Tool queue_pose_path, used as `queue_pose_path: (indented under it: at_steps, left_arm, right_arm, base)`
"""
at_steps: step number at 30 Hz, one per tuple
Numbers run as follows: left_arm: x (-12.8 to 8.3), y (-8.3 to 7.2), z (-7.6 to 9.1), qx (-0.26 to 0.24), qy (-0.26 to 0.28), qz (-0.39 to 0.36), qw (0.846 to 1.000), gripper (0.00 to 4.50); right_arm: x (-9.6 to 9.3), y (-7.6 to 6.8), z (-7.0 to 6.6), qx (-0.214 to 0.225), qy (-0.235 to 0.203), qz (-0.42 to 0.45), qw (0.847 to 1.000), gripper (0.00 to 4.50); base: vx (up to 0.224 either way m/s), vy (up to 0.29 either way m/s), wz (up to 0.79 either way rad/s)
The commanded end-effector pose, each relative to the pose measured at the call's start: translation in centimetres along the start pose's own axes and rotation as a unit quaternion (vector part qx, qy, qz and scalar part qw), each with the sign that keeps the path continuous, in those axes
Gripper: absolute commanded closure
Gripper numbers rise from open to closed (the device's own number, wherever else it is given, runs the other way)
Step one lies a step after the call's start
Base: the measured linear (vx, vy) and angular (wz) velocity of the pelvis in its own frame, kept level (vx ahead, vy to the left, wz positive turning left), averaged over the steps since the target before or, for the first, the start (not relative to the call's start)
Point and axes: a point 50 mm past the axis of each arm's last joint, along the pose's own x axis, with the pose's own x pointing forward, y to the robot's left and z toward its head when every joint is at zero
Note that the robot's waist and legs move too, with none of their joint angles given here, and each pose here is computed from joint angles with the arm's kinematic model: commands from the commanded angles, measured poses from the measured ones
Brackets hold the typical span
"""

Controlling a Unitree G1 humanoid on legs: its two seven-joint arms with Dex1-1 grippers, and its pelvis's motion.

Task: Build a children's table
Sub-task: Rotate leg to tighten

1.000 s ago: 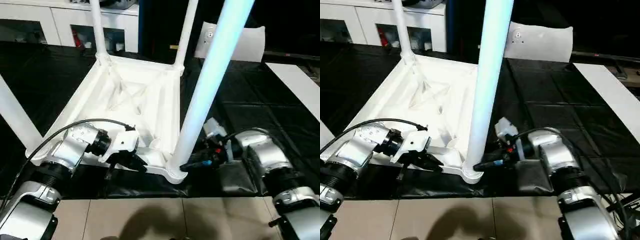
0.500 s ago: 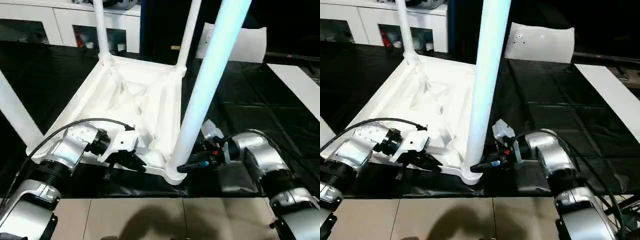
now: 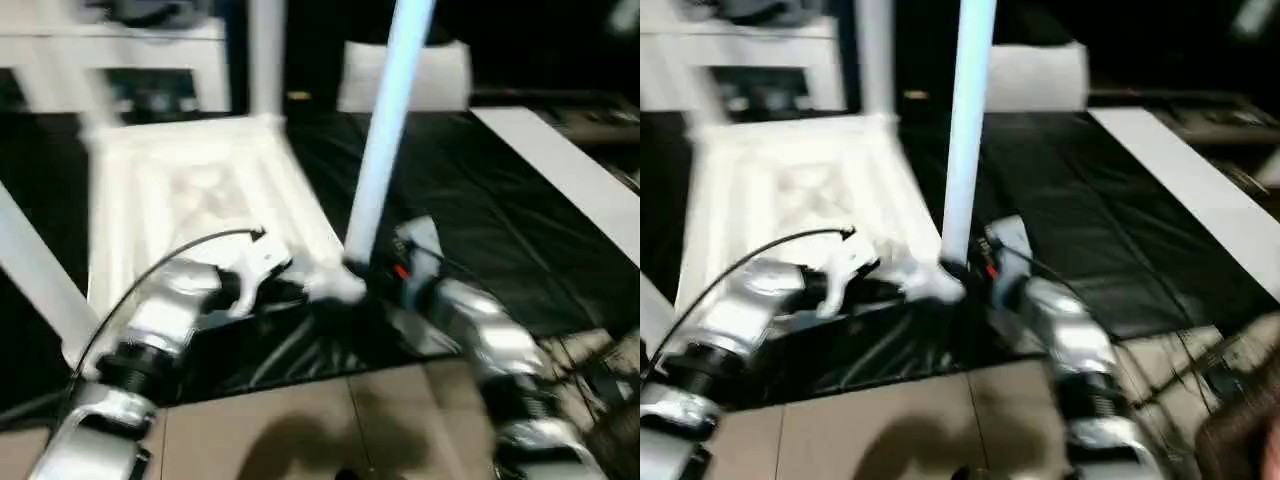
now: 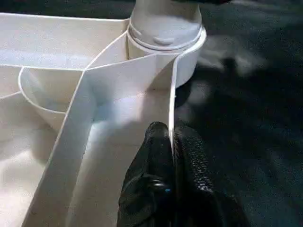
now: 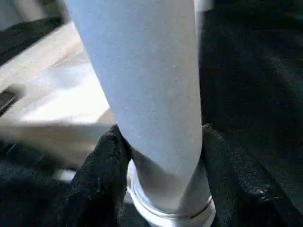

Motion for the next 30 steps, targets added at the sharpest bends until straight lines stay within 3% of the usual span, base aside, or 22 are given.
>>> queue_pose_path:
  at_steps: [1, 4, 8, 10, 11, 21, 26, 27, 29, 30]
  left_arm:
    - [2.3, -2.7, 4.9, 0.006, -0.112, -0.015, 0.994, 4.50]
    - [2.4, -2.8, 5.6, 0.002, -0.119, 0.019, 0.993, 4.50]
    - [2.4, -3.1, 5.4, 0.014, -0.111, 0.016, 0.994, 4.50]
    - [2.0, -3.1, 4.7, 0.028, -0.096, 0.003, 0.995, 4.50]
    - [2.0, -3.1, 4.6, 0.029, -0.095, 0.002, 0.995, 4.50]
    - [-0.4, -2.0, 1.8, 0.072, -0.060, -0.061, 0.994, 4.50]
    - [-1.6, -1.1, 1.1, 0.111, -0.041, -0.098, 0.988, 4.50]
    - [-2.3, -0.9, 0.9, 0.119, -0.036, -0.137, 0.983, 4.50]
    - [-2.6, -0.8, 0.8, 0.123, -0.034, -0.155, 0.980, 4.50]
    - [-3.0, -0.8, 0.5, 0.132, -0.020, -0.192, 0.972, 4.50]
  right_arm:
    - [2.4, 3.8, -1.0, 0.035, 0.027, 0.026, 0.999, 2.54]
    - [3.0, 4.1, -0.7, 0.049, 0.021, -0.005, 0.999, 2.54]
    - [2.7, 3.9, 0.1, 0.024, -0.010, -0.005, 1.000, 2.54]
    - [2.1, 3.2, 0.4, 0.025, -0.026, 0.006, 0.999, 1.98]
    - [2.0, 3.2, 0.4, 0.025, -0.027, 0.006, 0.999, 1.98]
    - [-2.4, -0.9, 2.0, -0.072, -0.037, 0.104, 0.991, 1.01]
    - [-3.9, -2.0, 2.5, -0.131, -0.005, 0.178, 0.975, 0.72]
    - [-4.7, -2.2, 2.5, -0.159, 0.025, 0.228, 0.960, 0.55]
    - [-5.0, -2.3, 2.5, -0.168, 0.038, 0.250, 0.953, 0.50]
    - [-5.3, -2.5, 2.6, -0.183, 0.055, 0.286, 0.939, 0.50]
  base:
    - [0.000, 0.000, 0.00]
    - [0.064, -0.008, 0.04]
    - [0.067, -0.022, 0.00]
    - [0.077, -0.023, 0.01]
    - [0.074, -0.026, -0.02]
    - [0.007, -0.003, 0.00]
    - [0.000, 0.000, 0.00]
    - [0.000, 0.000, 0.00]
    - [0.000, 0.000, 0.00]
    - [0.000, 0.000, 0.00]
